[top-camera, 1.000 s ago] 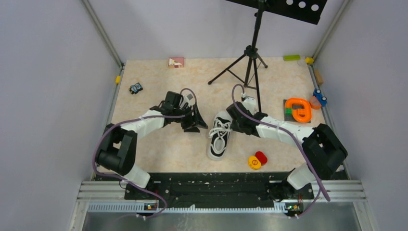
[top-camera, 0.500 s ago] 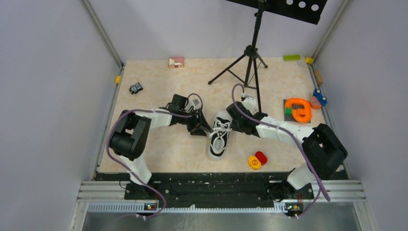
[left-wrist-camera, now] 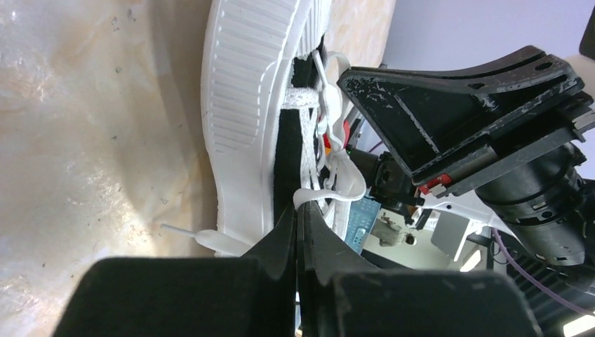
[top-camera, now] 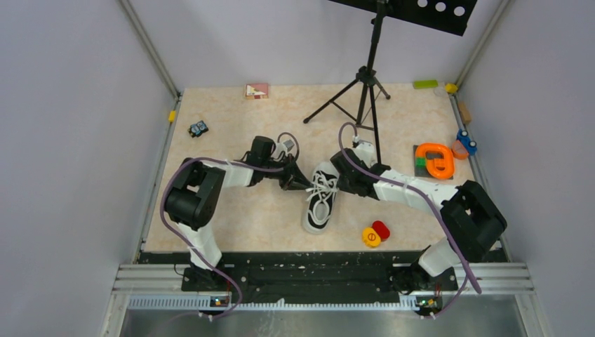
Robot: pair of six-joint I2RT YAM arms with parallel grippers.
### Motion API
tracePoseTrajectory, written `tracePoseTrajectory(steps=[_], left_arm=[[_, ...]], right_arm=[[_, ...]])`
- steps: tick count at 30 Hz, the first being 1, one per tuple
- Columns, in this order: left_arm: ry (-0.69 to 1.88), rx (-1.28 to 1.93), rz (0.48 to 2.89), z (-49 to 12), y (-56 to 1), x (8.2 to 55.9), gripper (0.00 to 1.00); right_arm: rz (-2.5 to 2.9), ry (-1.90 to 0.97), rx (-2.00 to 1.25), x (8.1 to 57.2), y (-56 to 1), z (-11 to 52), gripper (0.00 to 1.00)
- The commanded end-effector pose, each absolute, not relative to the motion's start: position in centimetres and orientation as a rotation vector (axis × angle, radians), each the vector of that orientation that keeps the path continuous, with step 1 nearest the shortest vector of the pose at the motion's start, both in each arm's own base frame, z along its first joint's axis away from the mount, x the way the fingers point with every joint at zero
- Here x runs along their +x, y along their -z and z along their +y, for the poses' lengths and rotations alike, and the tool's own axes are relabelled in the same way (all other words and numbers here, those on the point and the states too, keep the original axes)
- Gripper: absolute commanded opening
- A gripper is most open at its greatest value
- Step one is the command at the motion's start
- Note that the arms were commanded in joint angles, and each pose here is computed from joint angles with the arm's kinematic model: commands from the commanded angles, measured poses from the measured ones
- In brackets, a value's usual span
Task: Tie the shoes
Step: Tie the shoelace on the shoe.
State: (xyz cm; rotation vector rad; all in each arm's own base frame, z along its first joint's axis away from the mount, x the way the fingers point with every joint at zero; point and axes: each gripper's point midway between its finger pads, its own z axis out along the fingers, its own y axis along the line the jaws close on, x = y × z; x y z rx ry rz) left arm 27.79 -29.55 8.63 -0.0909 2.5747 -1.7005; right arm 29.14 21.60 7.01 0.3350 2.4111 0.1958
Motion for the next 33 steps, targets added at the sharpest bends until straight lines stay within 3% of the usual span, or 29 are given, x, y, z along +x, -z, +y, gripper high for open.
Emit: tracePoseTrajectory(steps=[1, 6, 15, 22, 33], left_arm=[[1.647, 0.001, 2.527, -29.3, -10.7, 28.0, 0.00], [1.433, -0.012, 2.597, -27.3, -10.5, 28.2, 0.00], [1.267, -0.074, 2.656, -24.1, -8.6, 27.7, 0.00], [1.266, -0.116, 2.678, -23.2, -6.9, 27.1, 0.00], [1.223, -0.046, 2.648, -22.6, -8.9, 27.1, 0.00]], right_arm=[[2.354, -0.170, 0.376, 29.9, -8.6, 20.5, 0.00], [2.343, -0.149, 0.391, 29.8, -8.7, 19.9, 0.00], [2.311, -0.093, 0.433, 29.4, -8.2, 18.1, 0.00], [2.317, -0.089, 0.433, 29.3, -7.9, 17.9, 0.00], [2.305, -0.084, 0.439, 29.4, -8.0, 17.8, 0.00]])
